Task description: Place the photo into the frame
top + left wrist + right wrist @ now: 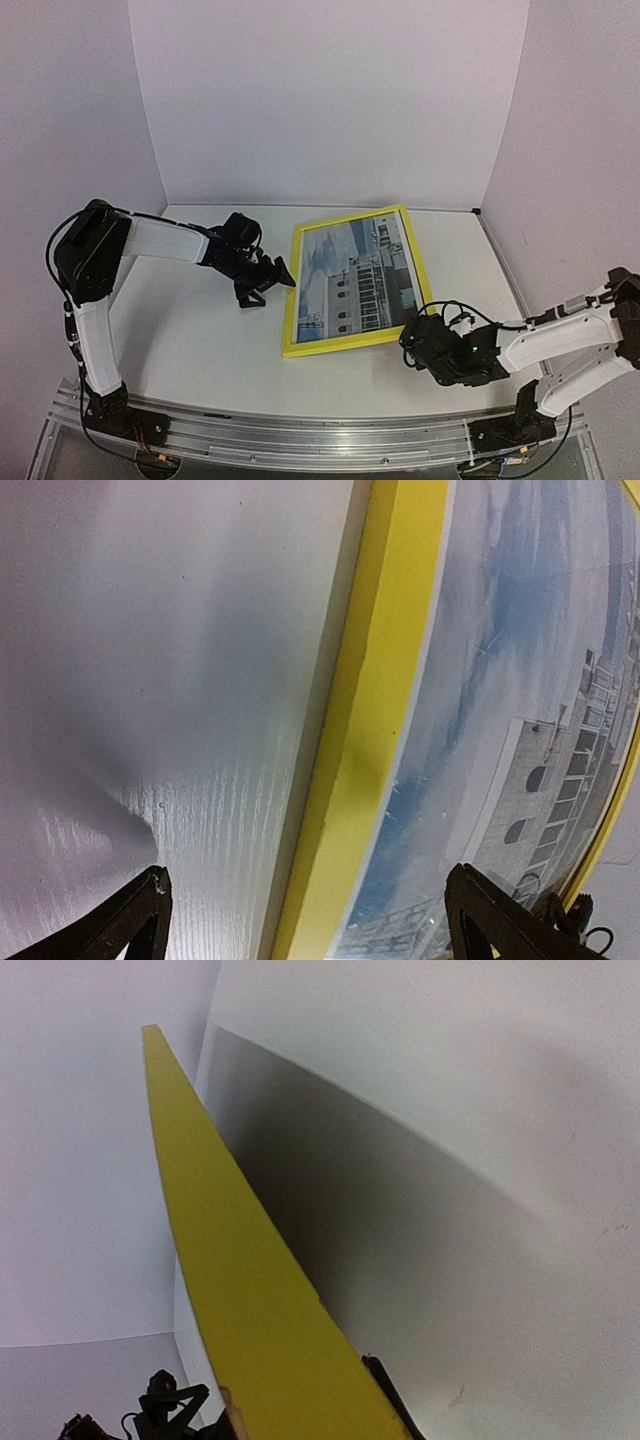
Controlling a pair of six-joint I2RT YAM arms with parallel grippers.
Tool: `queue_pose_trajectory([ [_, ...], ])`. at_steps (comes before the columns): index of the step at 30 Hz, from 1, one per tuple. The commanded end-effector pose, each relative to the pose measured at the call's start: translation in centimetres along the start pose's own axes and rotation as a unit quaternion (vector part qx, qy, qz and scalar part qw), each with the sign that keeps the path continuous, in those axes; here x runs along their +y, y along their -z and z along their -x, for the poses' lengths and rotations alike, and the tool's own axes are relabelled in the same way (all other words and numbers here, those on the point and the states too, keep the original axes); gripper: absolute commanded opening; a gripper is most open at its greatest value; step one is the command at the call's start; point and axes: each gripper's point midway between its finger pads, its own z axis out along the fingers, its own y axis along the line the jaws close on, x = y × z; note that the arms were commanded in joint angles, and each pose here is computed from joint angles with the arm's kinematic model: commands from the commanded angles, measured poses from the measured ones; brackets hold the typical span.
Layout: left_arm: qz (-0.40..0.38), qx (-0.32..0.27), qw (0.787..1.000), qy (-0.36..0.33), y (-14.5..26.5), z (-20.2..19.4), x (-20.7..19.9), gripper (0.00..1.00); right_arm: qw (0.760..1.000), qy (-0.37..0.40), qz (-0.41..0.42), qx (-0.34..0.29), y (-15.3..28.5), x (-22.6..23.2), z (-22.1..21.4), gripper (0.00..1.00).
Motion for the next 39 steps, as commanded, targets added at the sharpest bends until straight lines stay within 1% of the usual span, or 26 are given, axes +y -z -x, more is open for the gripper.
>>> queue_pose_trajectory([
  [1, -0.015, -0.004, 1.000, -0.010, -0.3, 0.5, -1.0, 0.95, 0.975, 0.101, -0.194, 0.046, 0.2, -9.7, -0.9, 0.22],
  [3, -0.008, -0.010, 1.000, -0.013, -0.2, 0.7, -0.9, 0.95, 0.972, 0.102, -0.205, 0.049, 0.2, -10.3, -1.0, 0.25],
  [7, -0.002, -0.017, 1.000, -0.021, -0.1, 1.0, -0.8, 0.96, 0.971, 0.114, -0.202, 0.053, 0.1, -9.9, -1.2, 0.31],
  [8, 0.000, -0.016, 1.000, -0.023, -0.2, 1.0, -0.7, 0.96, 0.971, 0.117, -0.202, 0.054, 0.1, -10.0, -1.3, 0.34],
  [10, 0.003, -0.014, 1.000, -0.027, -0.4, 1.0, -0.5, 0.96, 0.969, 0.120, -0.207, 0.060, 0.2, -10.2, -1.4, 0.46],
  [12, 0.006, -0.011, 1.000, -0.028, -0.6, 0.9, -0.3, 0.96, 0.966, 0.129, -0.214, 0.070, 0.4, -10.5, -1.5, 0.54],
  [13, 0.007, -0.009, 1.000, -0.029, -0.8, 0.8, -0.2, 0.96, 0.963, 0.136, -0.218, 0.076, 0.5, -10.6, -1.7, 0.57],
  [16, 0.008, -0.005, 0.999, -0.033, -1.0, 0.8, -0.1, 0.96, 0.957, 0.155, -0.234, 0.070, 1.1, -10.9, -0.9, 0.60],
  [19, 0.007, -0.008, 0.999, -0.039, -0.7, 0.9, -0.3, 0.96, 0.957, 0.165, -0.232, 0.044, 1.8, -10.3, 0.9, 0.64],
  [22, 0.013, -0.027, 0.998, -0.051, 0.6, 1.6, -1.1, 0.97, 0.959, 0.192, -0.210, 0.006, 3.1, -7.8, 3.6, 0.87],
  [23, 0.016, -0.036, 0.998, -0.056, 1.2, 2.0, -1.5, 0.98, 0.956, 0.209, -0.204, -0.010, 3.8, -6.8, 4.8, 0.92],
  [25, 0.023, -0.064, 0.995, -0.072, 3.4, 3.1, -2.6, 0.99, 0.952, 0.246, -0.177, -0.039, 5.3, -3.4, 7.2, 0.95],
  [28, 0.046, -0.132, 0.986, -0.091, 8.2, 5.3, -4.1, 1.00, 0.937, 0.319, -0.133, -0.047, 6.7, 2.4, 9.7, 0.96],
  [31, 0.062, -0.209, 0.971, -0.095, 14.8, 7.4, -4.8, 1.00, 0.908, 0.400, -0.116, -0.047, 7.4, 8.0, 12.5, 0.98],
  [33, 0.090, -0.261, 0.957, -0.089, 18.8, 8.7, -3.7, 1.00, 0.885, 0.444, -0.130, -0.049, 7.1, 10.5, 14.6, 0.98],
  [35, 0.115, -0.296, 0.945, -0.073, 22.4, 9.6, -2.0, 1.00, 0.875, 0.456, -0.157, -0.042, 6.2, 11.9, 17.0, 0.98],
  [39, 0.156, -0.325, 0.932, -0.027, 26.6, 10.3, 3.2, 1.00, 0.888, 0.409, -0.212, -0.016, 3.5, 11.2, 21.6, 0.98],
])
